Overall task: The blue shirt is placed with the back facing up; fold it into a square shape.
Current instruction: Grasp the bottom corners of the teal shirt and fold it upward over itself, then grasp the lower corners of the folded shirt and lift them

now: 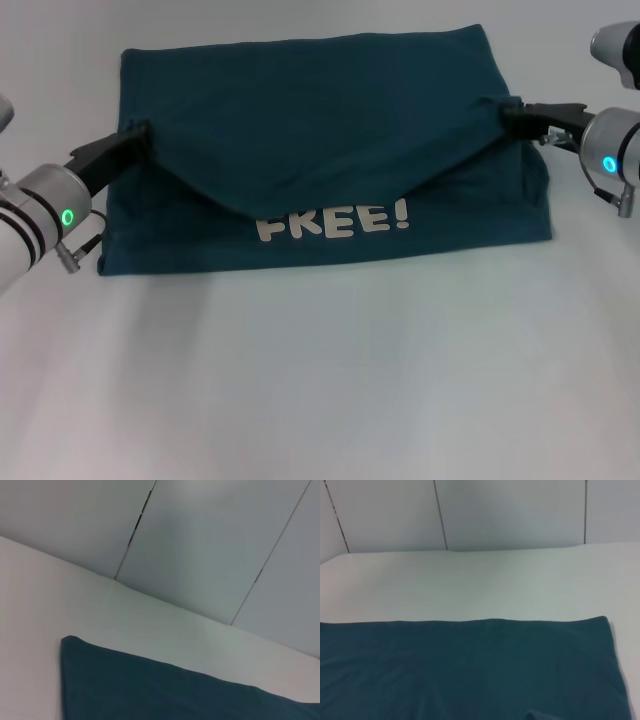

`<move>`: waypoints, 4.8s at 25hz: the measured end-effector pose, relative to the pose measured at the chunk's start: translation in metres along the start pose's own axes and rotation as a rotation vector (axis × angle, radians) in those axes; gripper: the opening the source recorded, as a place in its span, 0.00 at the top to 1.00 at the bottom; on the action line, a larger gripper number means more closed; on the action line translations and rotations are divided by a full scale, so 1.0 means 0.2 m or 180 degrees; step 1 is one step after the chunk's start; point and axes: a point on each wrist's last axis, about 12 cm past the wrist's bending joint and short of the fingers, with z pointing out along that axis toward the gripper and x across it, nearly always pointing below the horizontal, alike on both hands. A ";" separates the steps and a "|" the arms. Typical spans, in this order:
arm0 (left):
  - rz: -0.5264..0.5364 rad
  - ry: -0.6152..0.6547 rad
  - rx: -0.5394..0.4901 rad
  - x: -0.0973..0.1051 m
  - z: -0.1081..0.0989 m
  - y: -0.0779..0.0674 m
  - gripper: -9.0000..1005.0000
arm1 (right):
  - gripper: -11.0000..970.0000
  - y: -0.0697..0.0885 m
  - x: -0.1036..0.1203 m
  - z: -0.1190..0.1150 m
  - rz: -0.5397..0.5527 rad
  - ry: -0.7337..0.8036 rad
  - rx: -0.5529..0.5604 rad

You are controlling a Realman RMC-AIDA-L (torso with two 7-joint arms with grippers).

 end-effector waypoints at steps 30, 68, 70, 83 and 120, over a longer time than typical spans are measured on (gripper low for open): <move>-0.0026 0.0059 -0.0002 0.00 -0.07 0.07 0.40 | 0.37 -0.10 -0.01 -0.09 0.0053 -0.0193 -0.0128; 0.0747 0.0516 0.0185 0.18 -0.45 0.28 0.24 | 0.06 -0.18 0.21 -0.48 0.0999 0.0043 -0.1375; 0.0802 0.0530 0.0137 0.18 -0.45 0.29 0.19 | 0.04 -0.18 0.22 -0.48 0.1018 0.0032 -0.1364; 0.1107 0.0736 0.0161 0.24 -0.41 0.26 0.20 | 0.04 -0.19 0.24 -0.48 0.1091 0.0025 -0.1297; 0.1339 0.0868 0.0225 0.24 -0.35 0.21 0.71 | 0.04 -0.23 0.28 -0.51 0.1086 0.0083 -0.1171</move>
